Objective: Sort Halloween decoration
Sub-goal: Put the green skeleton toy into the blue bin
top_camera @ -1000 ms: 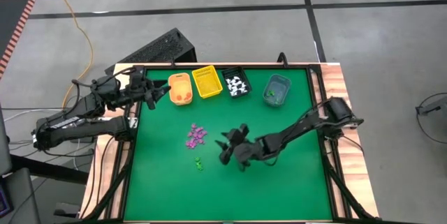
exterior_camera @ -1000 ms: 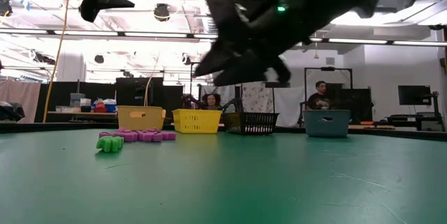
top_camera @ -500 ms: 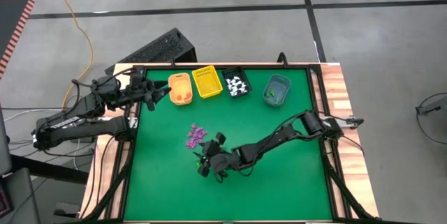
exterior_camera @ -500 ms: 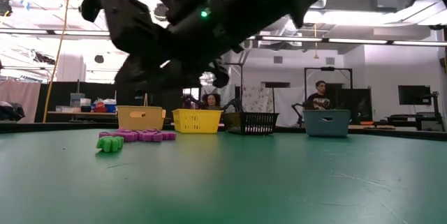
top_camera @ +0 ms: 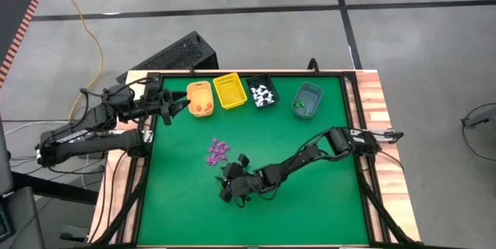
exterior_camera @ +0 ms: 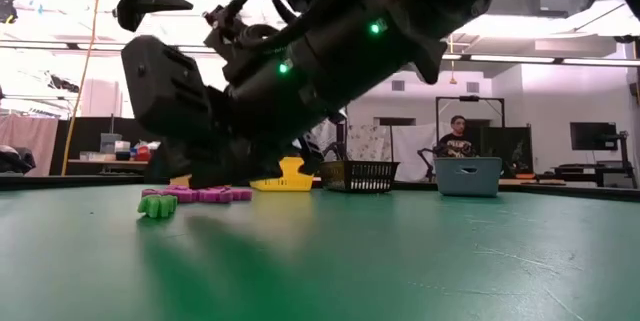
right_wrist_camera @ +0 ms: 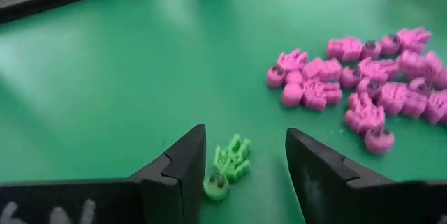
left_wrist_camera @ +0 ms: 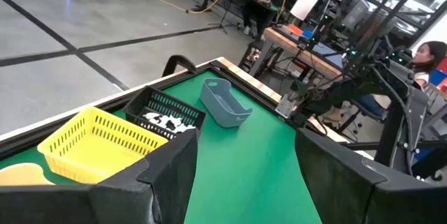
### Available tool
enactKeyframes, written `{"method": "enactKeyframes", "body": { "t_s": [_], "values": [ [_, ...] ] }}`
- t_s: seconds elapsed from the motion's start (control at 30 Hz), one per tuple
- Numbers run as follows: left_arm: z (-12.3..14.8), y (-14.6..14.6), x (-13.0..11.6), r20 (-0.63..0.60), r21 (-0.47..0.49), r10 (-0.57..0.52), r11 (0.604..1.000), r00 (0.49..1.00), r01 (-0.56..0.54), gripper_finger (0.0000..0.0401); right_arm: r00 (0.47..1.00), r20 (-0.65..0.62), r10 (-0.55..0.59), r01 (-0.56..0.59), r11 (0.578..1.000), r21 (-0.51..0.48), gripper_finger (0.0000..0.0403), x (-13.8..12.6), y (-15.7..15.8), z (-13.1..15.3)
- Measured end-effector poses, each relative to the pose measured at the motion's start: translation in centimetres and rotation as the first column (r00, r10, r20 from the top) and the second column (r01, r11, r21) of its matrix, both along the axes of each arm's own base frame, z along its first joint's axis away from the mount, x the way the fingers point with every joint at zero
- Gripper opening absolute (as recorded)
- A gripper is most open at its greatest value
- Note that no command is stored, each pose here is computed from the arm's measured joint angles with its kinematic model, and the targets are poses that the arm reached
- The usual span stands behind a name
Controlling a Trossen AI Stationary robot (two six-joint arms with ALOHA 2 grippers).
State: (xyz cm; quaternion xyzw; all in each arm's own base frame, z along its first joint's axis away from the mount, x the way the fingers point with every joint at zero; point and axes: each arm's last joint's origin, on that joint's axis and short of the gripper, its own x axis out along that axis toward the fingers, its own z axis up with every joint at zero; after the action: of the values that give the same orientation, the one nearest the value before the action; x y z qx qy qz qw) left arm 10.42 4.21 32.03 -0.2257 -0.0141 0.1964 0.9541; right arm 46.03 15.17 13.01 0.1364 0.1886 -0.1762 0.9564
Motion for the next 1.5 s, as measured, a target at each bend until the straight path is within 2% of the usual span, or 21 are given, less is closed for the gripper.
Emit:
{"method": "enactKeyframes", "body": {
  "t_s": [0.53,0.73,0.97,1.13,1.27,1.5],
  "values": [
    [0.0,0.0,0.0,-0.003,-0.001,-0.002,1.000,1.000,0.002,0.0231,0.997,-0.071,-0.023,0.024,1.000,0.012,0.0191,-0.4,-0.2,-0.7],
    [0.0,0.0,0.0,-0.004,-0.002,-0.002,1.000,1.000,0.002,0.0232,0.989,-0.096,-0.115,0.124,0.989,0.086,0.0184,-0.9,-0.3,-1.0],
    [0.0,0.0,0.0,-0.003,-0.001,-0.002,1.000,1.000,0.002,0.0232,0.980,-0.070,-0.185,0.187,0.982,0.017,0.0160,-1.3,-0.2,-0.2],
    [0.0,0.0,0.0,-0.004,-0.002,-0.002,1.000,1.000,0.002,0.0232,0.985,-0.030,-0.170,0.170,0.985,0.018,0.0151,-1.1,-0.1,0.7],
    [0.0,0.0,0.0,-0.004,-0.002,-0.002,1.000,1.000,0.002,0.0232,0.991,0.060,-0.122,0.122,0.992,0.006,0.0150,-0.6,0.5,1.8],
    [0.0,0.0,0.0,-0.003,-0.001,-0.001,1.000,1.000,0.001,0.0232,0.992,0.043,-0.121,0.121,0.993,0.009,0.0150,-0.5,0.1,1.5]
  ]
}}
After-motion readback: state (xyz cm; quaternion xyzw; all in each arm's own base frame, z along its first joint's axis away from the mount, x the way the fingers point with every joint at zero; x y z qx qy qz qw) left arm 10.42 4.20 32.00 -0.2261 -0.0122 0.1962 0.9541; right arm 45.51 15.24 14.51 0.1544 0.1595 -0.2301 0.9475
